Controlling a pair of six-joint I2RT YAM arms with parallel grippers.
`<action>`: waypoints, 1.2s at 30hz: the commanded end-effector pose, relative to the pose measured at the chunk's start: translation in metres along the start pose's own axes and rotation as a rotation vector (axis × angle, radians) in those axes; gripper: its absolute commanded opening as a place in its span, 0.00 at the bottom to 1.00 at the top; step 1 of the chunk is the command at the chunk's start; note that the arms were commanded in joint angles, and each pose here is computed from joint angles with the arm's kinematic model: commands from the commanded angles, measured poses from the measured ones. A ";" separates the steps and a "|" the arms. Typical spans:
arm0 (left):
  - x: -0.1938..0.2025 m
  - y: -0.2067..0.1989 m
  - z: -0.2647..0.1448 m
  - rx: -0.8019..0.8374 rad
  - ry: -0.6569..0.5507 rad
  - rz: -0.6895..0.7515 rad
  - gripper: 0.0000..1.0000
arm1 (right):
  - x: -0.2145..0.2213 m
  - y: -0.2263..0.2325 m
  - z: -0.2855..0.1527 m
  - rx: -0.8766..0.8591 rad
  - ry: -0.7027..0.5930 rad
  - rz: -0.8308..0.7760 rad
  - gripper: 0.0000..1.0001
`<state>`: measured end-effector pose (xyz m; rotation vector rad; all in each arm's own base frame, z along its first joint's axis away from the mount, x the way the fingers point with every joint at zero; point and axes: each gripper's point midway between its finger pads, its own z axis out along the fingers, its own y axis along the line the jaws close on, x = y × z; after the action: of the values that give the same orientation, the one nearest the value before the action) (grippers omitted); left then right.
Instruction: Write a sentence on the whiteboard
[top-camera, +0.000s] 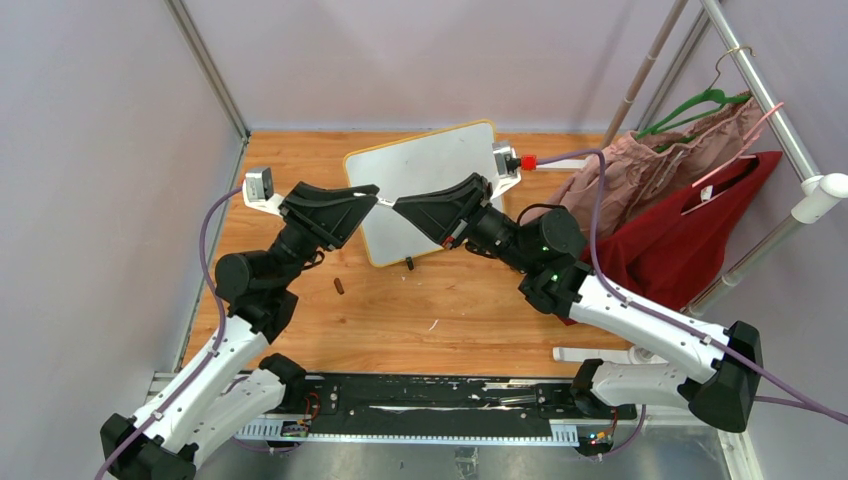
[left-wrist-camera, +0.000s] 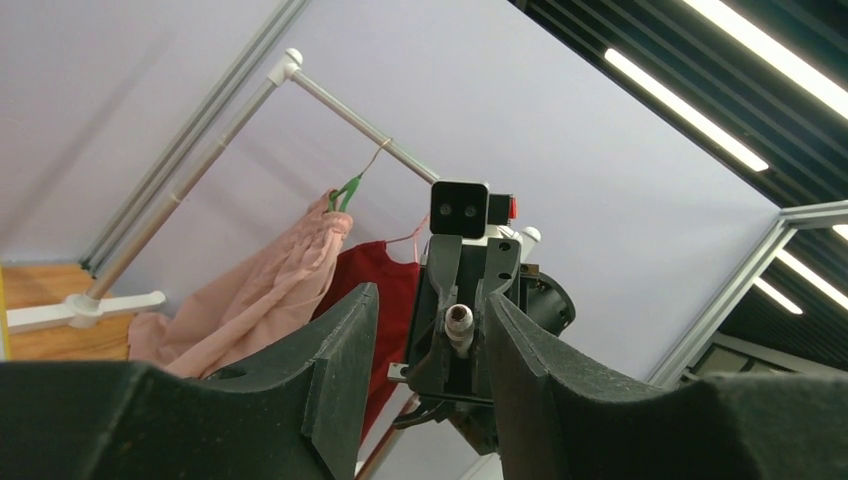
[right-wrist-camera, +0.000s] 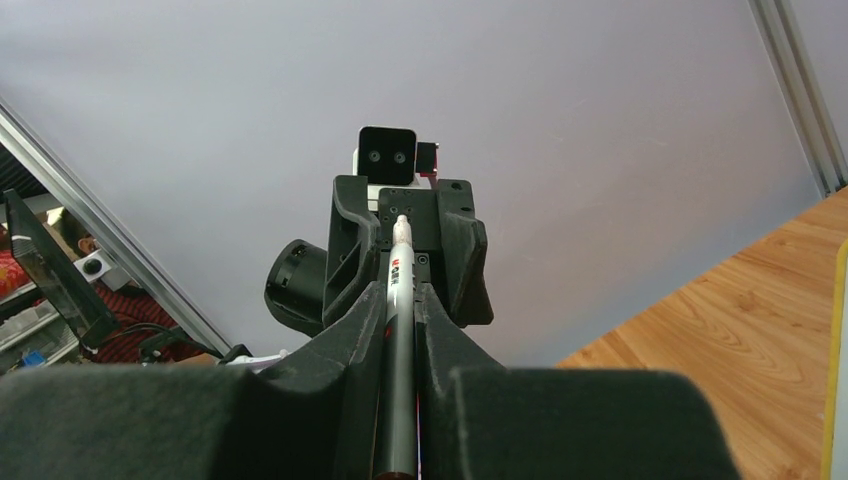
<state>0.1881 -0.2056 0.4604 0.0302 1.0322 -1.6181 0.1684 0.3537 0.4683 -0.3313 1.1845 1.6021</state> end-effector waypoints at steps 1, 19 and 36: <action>-0.010 -0.013 0.005 0.030 -0.028 0.012 0.48 | -0.015 0.023 0.005 -0.075 -0.029 -0.003 0.00; -0.008 -0.014 0.003 0.035 -0.019 0.014 0.00 | -0.011 0.024 0.005 -0.064 0.021 -0.006 0.21; -0.006 -0.011 0.003 0.024 -0.014 -0.006 0.00 | -0.012 0.030 0.004 -0.073 0.043 -0.015 0.14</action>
<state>0.1852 -0.2040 0.4659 0.0159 1.0214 -1.6456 0.1645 0.3606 0.4630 -0.3856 1.2551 1.6012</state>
